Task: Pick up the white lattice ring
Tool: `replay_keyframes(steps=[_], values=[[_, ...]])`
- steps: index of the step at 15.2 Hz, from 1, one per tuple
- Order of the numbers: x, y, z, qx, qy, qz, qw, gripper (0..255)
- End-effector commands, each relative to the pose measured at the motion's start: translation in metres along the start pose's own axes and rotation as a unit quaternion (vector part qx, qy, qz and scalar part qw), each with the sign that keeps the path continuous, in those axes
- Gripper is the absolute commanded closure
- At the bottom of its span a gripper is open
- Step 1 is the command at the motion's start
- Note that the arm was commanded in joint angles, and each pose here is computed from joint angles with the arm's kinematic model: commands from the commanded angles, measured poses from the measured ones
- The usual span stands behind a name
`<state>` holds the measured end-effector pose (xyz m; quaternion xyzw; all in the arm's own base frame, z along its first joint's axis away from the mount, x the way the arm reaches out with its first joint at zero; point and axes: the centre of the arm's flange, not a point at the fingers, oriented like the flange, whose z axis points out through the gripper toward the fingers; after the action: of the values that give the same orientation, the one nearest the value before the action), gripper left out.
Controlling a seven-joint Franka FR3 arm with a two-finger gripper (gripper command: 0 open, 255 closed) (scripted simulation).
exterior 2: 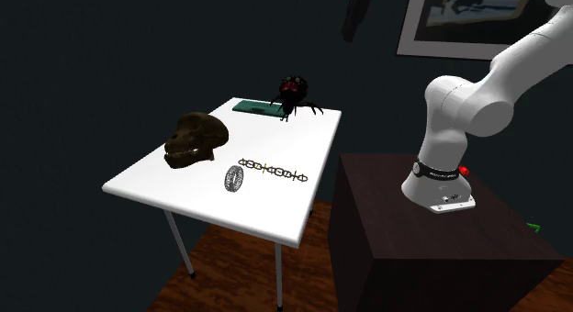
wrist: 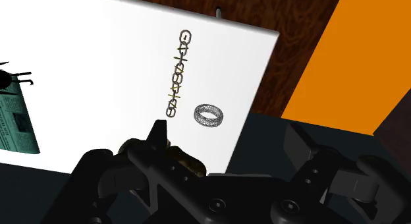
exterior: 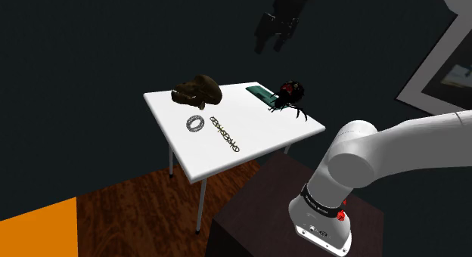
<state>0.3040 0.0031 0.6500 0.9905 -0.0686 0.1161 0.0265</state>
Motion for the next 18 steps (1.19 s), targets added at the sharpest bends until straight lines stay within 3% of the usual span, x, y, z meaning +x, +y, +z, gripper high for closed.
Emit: replay_keyframes(steps=[1, 9, 18], values=[[0.000, 0.000, 0.000, 0.000, 0.000, 0.000, 1.0000, 0], [0.047, 0.020, 0.094, -0.004, -0.011, -0.089, 0.9960, 0], [0.101, 0.032, 0.200, -0.009, -0.022, -0.187, 0.9820, 0]])
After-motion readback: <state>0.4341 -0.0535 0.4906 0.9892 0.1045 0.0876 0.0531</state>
